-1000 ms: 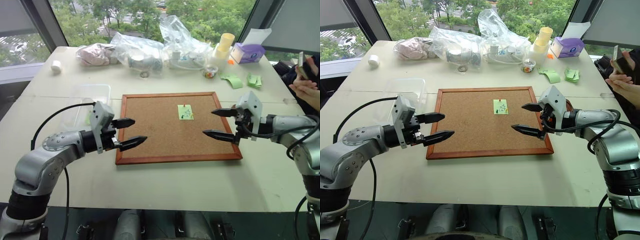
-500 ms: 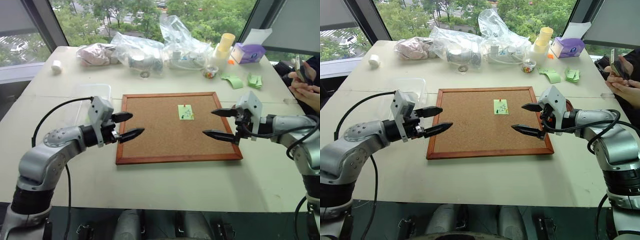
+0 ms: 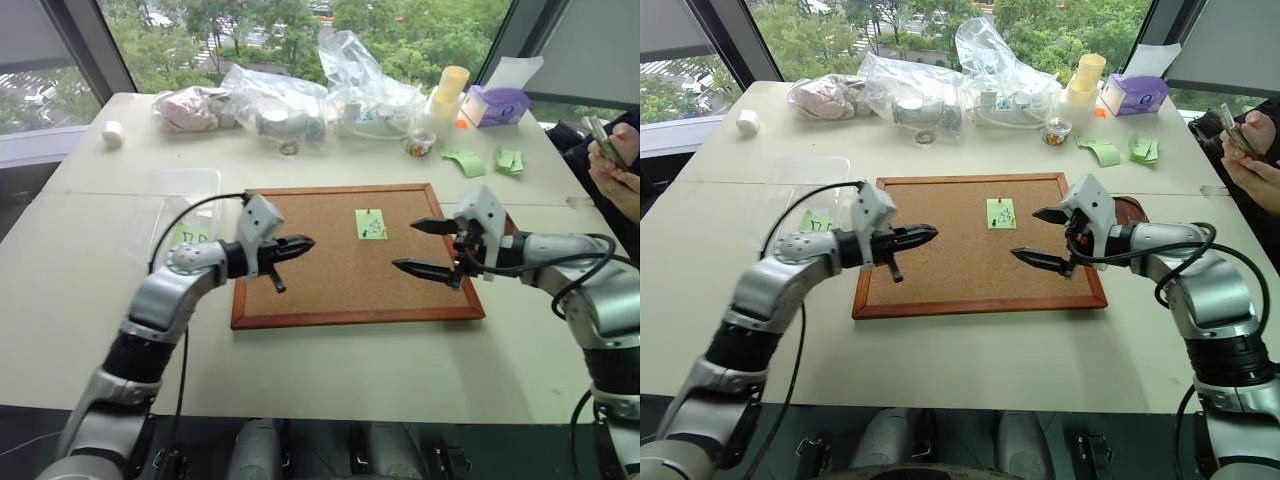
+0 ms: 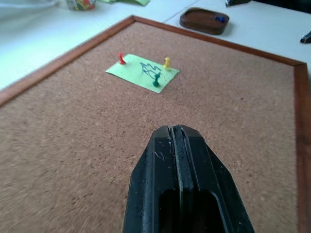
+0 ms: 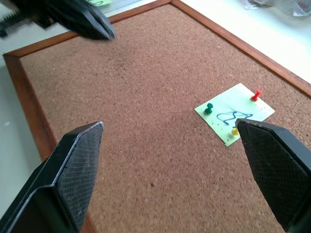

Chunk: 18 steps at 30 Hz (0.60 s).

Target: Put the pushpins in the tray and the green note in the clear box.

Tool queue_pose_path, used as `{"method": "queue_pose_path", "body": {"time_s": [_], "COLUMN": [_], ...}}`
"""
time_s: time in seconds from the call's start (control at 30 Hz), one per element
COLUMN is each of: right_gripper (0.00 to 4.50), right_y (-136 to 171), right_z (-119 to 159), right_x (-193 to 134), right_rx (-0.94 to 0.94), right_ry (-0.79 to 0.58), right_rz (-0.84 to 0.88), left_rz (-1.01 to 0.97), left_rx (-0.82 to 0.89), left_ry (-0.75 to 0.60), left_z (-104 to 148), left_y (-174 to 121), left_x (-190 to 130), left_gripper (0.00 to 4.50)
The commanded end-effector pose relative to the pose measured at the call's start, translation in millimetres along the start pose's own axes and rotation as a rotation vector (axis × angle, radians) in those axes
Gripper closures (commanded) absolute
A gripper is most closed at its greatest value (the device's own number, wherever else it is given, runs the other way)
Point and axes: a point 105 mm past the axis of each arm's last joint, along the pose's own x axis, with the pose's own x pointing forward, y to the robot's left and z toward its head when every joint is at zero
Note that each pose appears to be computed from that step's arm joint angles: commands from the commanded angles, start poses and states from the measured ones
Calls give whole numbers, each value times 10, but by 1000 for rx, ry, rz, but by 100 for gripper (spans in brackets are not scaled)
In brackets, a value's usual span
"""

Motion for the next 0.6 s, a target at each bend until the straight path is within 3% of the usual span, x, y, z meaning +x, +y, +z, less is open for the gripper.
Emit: {"method": "queue_pose_path", "body": {"time_s": [0.03, 0.27, 0.47, 0.6], "right_gripper": [0, 0, 0, 0], "right_y": [-93, -435, -621, -596], "right_z": [70, 106, 77, 71], "right_x": [53, 325, 658, 914], "right_rx": [-46, 12, 105, 90], "right_ry": [-5, 30, 71, 96], "right_rz": [-47, -207, -272, -229], "left_rz": [17, 42, 55, 68], "left_rx": [71, 26, -16, -41], "left_ry": [32, 129, 123, 118], "left_z": [-83, -516, -580, -586], "left_y": [41, 31, 1, 0], "left_x": [32, 18, -8, -11], "left_gripper": [448, 448, 448, 448]}}
